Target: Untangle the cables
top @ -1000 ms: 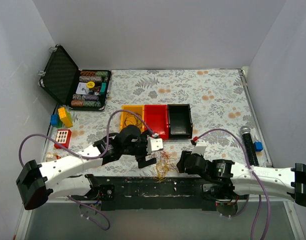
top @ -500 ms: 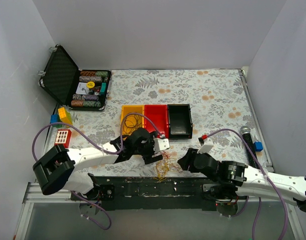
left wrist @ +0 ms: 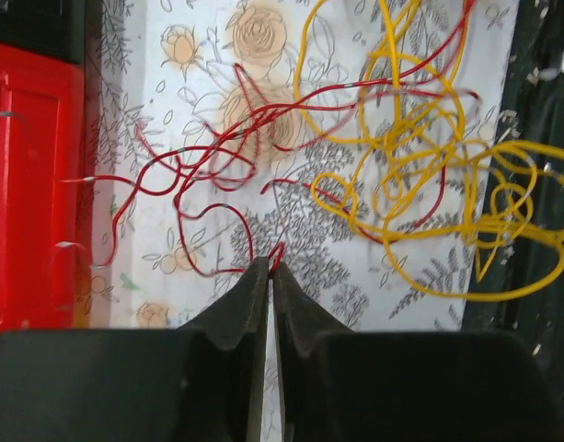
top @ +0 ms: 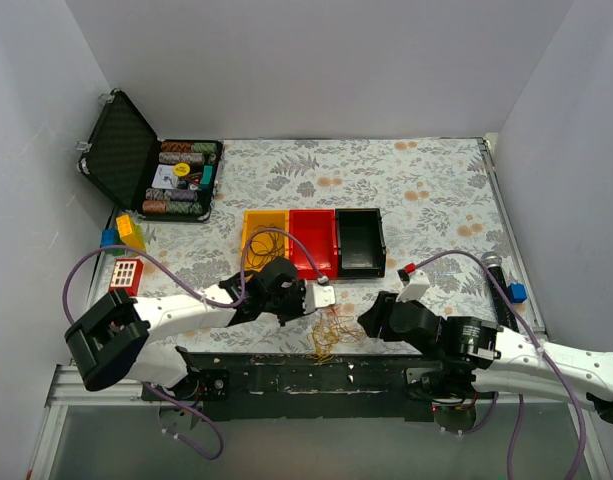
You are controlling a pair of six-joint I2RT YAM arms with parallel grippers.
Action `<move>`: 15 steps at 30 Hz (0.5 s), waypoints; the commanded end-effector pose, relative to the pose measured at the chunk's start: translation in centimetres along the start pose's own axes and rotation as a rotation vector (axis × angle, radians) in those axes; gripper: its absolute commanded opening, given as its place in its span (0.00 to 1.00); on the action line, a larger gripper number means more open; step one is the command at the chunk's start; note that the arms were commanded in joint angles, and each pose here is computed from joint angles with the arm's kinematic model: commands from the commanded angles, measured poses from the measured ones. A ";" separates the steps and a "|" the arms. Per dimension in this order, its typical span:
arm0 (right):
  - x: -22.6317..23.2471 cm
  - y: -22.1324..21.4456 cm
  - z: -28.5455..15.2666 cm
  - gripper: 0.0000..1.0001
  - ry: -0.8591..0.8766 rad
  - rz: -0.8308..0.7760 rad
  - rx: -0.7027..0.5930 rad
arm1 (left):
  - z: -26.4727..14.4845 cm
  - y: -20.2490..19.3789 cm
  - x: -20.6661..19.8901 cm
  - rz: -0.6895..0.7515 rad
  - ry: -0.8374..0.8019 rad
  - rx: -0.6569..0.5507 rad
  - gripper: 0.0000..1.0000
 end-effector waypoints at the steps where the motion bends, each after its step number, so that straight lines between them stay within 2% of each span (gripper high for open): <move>1: 1.7 2.5 -1.3 0.56 0.030 -0.018 -0.054 | -1.6 0.3 0.7 -0.015 0.016 -0.042 0.00; 10: 2.2 1.9 -0.6 0.51 0.057 -0.040 -0.039 | -5.8 0.1 0.0 -0.126 0.039 -0.047 0.00; 15: 4.3 0.9 0.7 0.61 0.153 -0.081 0.012 | -9.0 2.3 -0.4 -0.166 0.065 -0.129 0.00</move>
Point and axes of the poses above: each gripper's point midway between its finger pads, its own z axis out along the fingers, its own x axis along the line the jaws close on, y = z × x, the point moved 6 cm from there along -z, back along the fingers, and after that the axes turned 4 degrees about -z, right-handed, at the moved point
